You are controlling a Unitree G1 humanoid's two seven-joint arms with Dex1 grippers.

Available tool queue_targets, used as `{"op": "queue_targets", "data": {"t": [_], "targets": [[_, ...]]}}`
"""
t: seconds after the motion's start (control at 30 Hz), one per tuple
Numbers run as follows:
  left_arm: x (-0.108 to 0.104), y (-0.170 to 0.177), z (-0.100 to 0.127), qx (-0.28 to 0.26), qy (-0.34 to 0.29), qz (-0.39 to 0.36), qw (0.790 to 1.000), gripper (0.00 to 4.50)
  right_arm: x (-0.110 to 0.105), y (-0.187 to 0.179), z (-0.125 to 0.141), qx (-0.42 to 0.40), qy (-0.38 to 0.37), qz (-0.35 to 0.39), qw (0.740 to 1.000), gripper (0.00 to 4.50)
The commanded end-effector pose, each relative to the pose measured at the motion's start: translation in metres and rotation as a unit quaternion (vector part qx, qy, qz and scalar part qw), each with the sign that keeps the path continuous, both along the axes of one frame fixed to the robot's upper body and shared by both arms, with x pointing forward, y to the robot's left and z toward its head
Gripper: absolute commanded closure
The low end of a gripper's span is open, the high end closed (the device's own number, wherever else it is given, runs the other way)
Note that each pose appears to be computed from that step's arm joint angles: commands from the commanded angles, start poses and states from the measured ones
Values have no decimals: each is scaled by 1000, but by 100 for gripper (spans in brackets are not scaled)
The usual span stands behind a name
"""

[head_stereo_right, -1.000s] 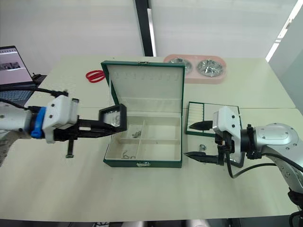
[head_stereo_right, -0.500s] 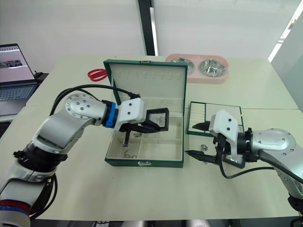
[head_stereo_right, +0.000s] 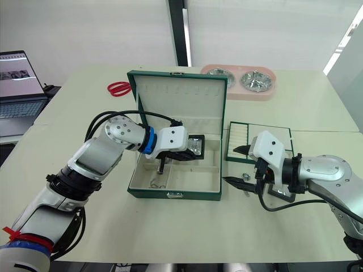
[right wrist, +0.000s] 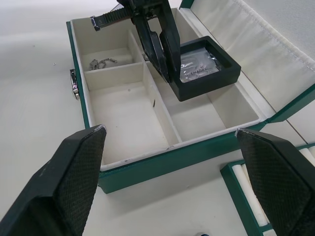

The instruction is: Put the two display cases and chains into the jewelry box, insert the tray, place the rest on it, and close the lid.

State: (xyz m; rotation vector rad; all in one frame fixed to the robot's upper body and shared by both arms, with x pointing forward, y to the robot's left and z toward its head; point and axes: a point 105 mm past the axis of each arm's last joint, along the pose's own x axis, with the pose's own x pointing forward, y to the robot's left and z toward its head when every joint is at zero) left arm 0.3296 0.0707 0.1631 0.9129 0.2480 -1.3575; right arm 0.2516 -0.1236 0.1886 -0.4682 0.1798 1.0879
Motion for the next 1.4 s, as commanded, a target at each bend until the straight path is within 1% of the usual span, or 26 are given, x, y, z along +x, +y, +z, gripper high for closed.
{"op": "queue_targets", "data": {"t": [0.03,0.27,0.4,0.53,0.6,0.63,0.67,0.7,0.8,0.83,0.87,0.93,1.0,1.07,1.17,1.2,1.27,1.33,1.4], "targets": [[3,0,-3,13,-16,-2,1000,447,-4,5,7,1,-21,11,1000,0],[5,0,-11,24,-15,6,1000,447,-4,4,7,0,-20,12,1000,0],[7,-1,-13,28,-17,10,999,447,-4,4,7,1,-20,12,1000,0],[5,-3,-11,22,-5,9,1000,447,-4,4,7,1,-19,12,1000,0],[5,-5,-9,21,-7,9,1000,385,-4,4,7,0,-19,12,1000,0],[5,-5,-7,20,-8,8,1000,364,-4,4,7,0,-19,12,1000,0],[5,-6,-6,20,-9,8,1000,331,-4,4,7,0,-19,12,1000,0],[4,-7,-3,17,-11,6,1000,307,-4,3,7,0,-18,11,1000,0],[3,-10,6,8,-23,4,1000,212,-4,3,7,0,-19,11,1000,0],[4,-10,10,3,-31,5,1000,187,-4,3,7,1,-19,11,1000,0],[5,-11,14,-3,-42,7,999,150,-3,4,7,3,-20,10,1000,0],[6,-12,23,-16,-60,8,998,91,-3,4,8,10,-20,6,1000,0],[3,-11,36,-41,-67,6,997,29,-2,3,10,16,-24,2,1000,0],[-2,-10,49,-82,-59,10,995,29,-1,3,13,20,-35,-2,999,0],[-4,-4,75,-171,-69,30,982,29,2,2,20,28,-64,-7,998,0],[-4,3,82,-202,-65,46,976,29,2,2,23,34,-74,-7,997,0],[-6,17,90,-241,-65,60,966,29,2,1,28,42,-86,-5,995,0],[-9,38,93,-272,-52,88,957,29,3,-3,33,48,-101,-10,994,0],[-13,58,99,-318,-31,120,940,29,4,-8,34,46,-106,-15,993,0]]}}
